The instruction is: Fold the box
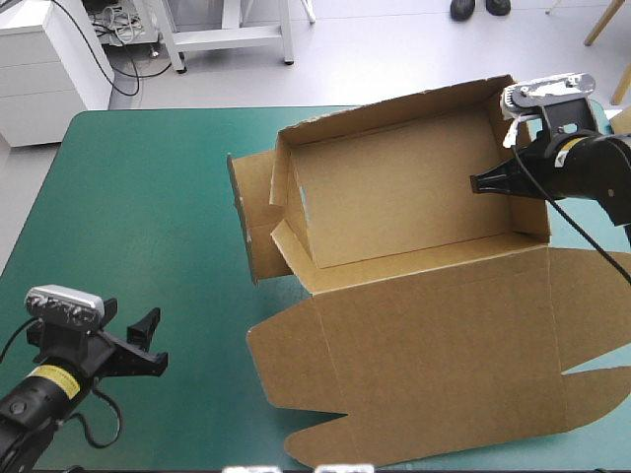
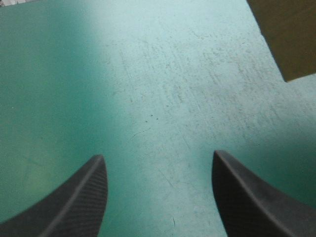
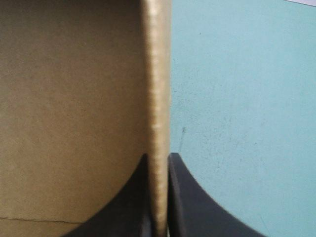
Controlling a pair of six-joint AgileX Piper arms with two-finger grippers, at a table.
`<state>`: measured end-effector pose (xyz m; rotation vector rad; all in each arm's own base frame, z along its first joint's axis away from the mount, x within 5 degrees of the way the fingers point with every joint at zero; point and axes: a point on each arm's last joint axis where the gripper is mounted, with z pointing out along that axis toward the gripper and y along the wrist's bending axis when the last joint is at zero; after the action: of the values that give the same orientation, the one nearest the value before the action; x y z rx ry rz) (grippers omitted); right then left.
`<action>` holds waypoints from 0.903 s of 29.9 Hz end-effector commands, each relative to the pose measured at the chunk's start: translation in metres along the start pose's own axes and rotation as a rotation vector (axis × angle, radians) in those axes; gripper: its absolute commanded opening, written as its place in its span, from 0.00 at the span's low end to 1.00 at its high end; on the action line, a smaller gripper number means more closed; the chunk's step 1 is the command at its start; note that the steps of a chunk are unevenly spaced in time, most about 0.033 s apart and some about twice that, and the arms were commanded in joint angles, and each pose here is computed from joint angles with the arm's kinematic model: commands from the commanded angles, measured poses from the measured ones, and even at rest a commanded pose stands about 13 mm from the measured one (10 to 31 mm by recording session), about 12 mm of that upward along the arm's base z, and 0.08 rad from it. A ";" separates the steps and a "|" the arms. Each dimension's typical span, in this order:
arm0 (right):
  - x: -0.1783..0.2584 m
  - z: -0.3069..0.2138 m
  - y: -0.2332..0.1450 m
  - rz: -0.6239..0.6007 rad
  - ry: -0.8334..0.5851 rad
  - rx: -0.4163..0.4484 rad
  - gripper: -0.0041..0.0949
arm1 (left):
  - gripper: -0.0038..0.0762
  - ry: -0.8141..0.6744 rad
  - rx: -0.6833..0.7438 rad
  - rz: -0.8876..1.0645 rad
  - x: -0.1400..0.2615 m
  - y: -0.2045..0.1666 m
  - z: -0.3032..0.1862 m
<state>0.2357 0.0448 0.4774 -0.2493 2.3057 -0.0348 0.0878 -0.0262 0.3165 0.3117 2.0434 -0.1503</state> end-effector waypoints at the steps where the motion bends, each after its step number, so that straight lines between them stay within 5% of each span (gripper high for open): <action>1: -0.008 -0.019 -0.002 0.009 -0.119 0.002 0.02 | 0.60 -0.018 -0.024 0.006 -0.033 0.000 0.013; 18: -0.008 -0.019 -0.002 0.000 -0.119 0.002 0.02 | 0.60 0.244 -0.285 -0.128 -0.099 0.043 0.105; 27: -0.008 -0.019 0.000 0.008 -0.119 -0.021 0.02 | 0.60 0.268 0.000 -0.310 -0.086 0.077 0.177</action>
<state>0.2356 0.0452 0.4774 -0.2581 2.3053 -0.0326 0.2815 -0.0029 0.3019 -0.0070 2.4766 -0.1695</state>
